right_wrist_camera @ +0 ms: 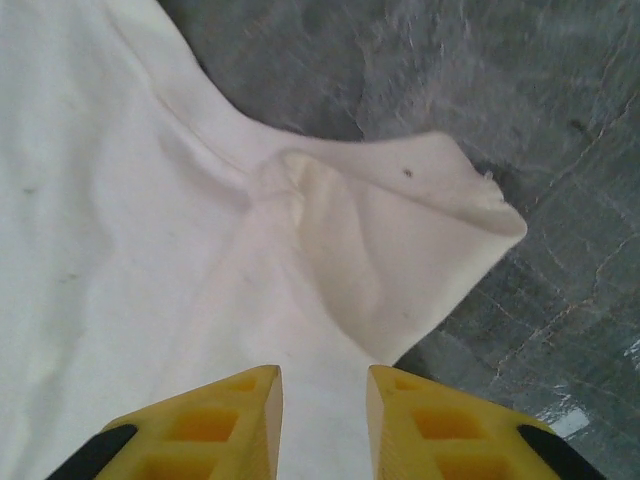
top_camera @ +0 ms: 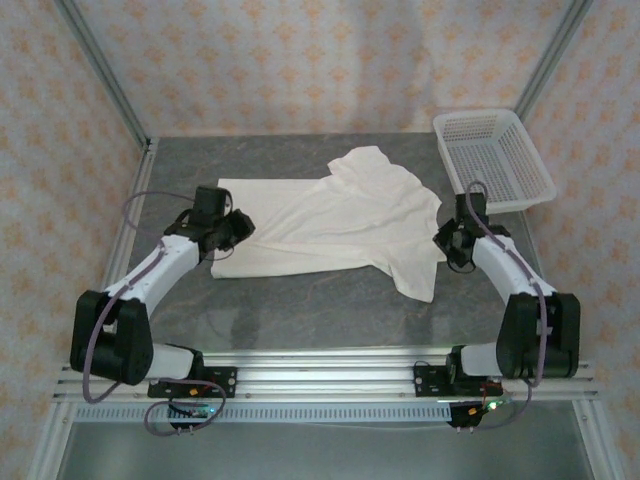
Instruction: Fold the inside-out t-shirt
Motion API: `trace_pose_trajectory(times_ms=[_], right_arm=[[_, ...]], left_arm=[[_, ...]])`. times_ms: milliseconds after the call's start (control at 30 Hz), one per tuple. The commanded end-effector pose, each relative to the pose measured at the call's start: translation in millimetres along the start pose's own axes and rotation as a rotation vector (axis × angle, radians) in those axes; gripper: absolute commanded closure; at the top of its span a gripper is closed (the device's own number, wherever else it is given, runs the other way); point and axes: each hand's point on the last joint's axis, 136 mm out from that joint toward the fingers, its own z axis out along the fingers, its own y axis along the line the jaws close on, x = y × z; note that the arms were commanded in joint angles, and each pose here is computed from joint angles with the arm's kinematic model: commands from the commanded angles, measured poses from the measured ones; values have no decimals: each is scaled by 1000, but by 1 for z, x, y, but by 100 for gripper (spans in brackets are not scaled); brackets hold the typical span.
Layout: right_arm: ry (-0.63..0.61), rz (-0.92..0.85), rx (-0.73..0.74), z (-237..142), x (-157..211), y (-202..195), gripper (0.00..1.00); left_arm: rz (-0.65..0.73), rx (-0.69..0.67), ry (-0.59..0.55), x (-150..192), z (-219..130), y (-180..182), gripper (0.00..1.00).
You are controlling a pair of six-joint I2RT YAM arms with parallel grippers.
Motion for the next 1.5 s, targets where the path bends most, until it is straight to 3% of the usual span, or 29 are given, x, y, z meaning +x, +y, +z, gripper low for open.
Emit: trace_pose_trajectory(times_ms=[0, 167, 333, 500, 633, 867, 1233, 1400, 1467], right_arm=[[45, -73, 40, 1, 5, 1, 69], [107, -71, 43, 17, 22, -6, 58], [169, -93, 73, 27, 34, -10, 58], [124, -92, 71, 17, 37, -20, 58], [156, -83, 83, 5, 56, -34, 60], [251, -91, 151, -14, 105, -69, 62], [305, -118, 162, -3, 125, -72, 57], [277, -105, 152, 5, 115, -61, 63], [274, -103, 151, 8, 113, -58, 77]], left_arm=[[-17, -72, 0, 5, 7, 16, 84], [3, -97, -24, 1, -1, 19, 83], [16, -99, -10, 1, -1, 17, 80], [11, -96, -13, 1, 0, 17, 79], [9, -73, -6, 0, 0, 11, 77], [49, -77, -44, -10, -23, 5, 71], [118, -122, -72, -9, -48, 12, 67], [115, -129, -61, -6, -45, 15, 67], [119, -130, -67, -8, -45, 14, 67]])
